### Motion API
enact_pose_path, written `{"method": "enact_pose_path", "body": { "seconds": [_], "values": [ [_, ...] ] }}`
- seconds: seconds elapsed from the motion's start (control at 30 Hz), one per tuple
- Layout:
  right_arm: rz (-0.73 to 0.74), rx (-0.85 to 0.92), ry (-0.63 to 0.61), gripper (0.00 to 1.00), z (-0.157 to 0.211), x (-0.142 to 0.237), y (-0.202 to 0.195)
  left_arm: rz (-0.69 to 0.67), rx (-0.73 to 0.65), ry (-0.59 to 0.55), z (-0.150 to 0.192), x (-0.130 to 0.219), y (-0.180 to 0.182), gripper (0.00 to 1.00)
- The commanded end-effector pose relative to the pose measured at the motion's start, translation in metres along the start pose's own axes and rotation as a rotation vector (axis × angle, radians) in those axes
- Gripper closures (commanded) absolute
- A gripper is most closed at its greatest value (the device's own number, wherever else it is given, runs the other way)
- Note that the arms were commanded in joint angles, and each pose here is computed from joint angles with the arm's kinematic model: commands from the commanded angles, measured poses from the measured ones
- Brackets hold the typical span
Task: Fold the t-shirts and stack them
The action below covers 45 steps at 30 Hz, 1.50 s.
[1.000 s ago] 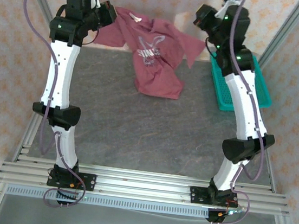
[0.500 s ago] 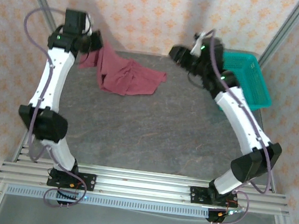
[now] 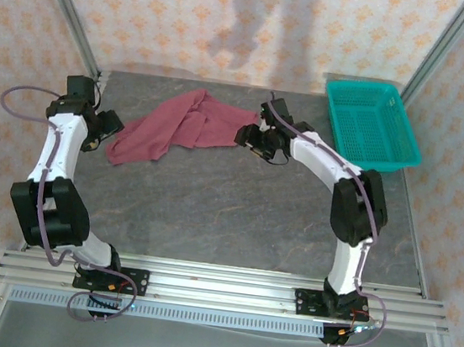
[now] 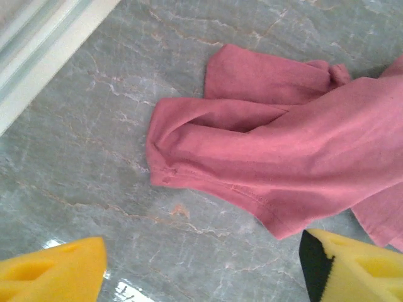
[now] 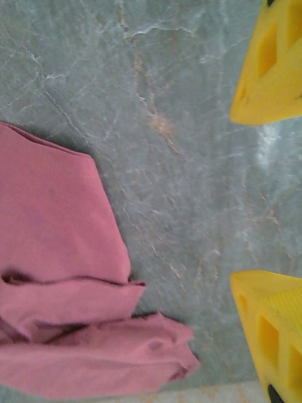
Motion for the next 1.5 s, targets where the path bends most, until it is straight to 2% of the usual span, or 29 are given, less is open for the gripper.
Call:
{"method": "enact_pose_path", "body": {
  "seconds": [0.0,0.07,0.13,0.27,0.33,0.57,0.7,0.83,1.0,1.23,1.37,1.47],
  "values": [
    [0.069,0.003,-0.007,0.38,-0.010,-0.011,-0.006,-0.017,-0.078,-0.090,0.006,0.051,-0.017,0.15],
    [0.083,-0.006,-0.015,0.38,-0.016,-0.018,-0.008,0.078,-0.121,-0.042,0.023,0.059,-0.037,0.15],
    [0.082,-0.031,-0.011,0.38,-0.021,-0.027,-0.012,0.194,-0.149,0.066,0.052,0.051,-0.061,0.15],
    [0.057,-0.088,-0.022,0.39,-0.030,-0.037,-0.021,0.321,-0.144,0.260,0.106,0.018,-0.105,0.18],
    [0.046,-0.100,-0.024,0.39,-0.032,-0.039,-0.023,0.351,-0.111,0.289,0.116,0.002,-0.119,0.21],
    [0.042,-0.112,-0.001,0.40,-0.024,-0.045,-0.032,0.348,-0.081,0.336,0.121,-0.045,-0.158,0.30],
    [0.046,-0.130,0.003,0.41,-0.022,-0.045,-0.041,0.275,-0.066,0.375,0.128,-0.075,-0.164,0.34],
    [0.037,-0.138,-0.001,0.41,-0.021,-0.043,-0.045,0.279,-0.049,0.365,0.127,-0.091,-0.177,0.36],
    [0.038,-0.147,0.003,0.41,-0.019,-0.045,-0.051,0.214,-0.041,0.373,0.131,-0.121,-0.182,0.41],
    [0.032,-0.157,0.005,0.42,-0.020,-0.046,-0.056,0.154,-0.021,0.354,0.132,-0.141,-0.180,0.49],
    [0.019,-0.158,0.003,0.42,-0.024,-0.049,-0.054,0.146,0.003,0.319,0.128,-0.148,-0.182,0.57],
    [-0.001,-0.171,0.000,0.42,-0.028,-0.055,-0.052,0.139,0.016,0.305,0.125,-0.151,-0.183,0.71]
  ]
}}
Point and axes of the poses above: each hand's point on the last joint's axis, 136 mm out from that joint toward the fingers, its own x axis back along the fingers, its own y axis along the line the jaws close on, z = x × y, the point moved 5 cm from there along x, back along the fingers, and after that the axes turned 6 degrees about x, right-handed, at the moved point
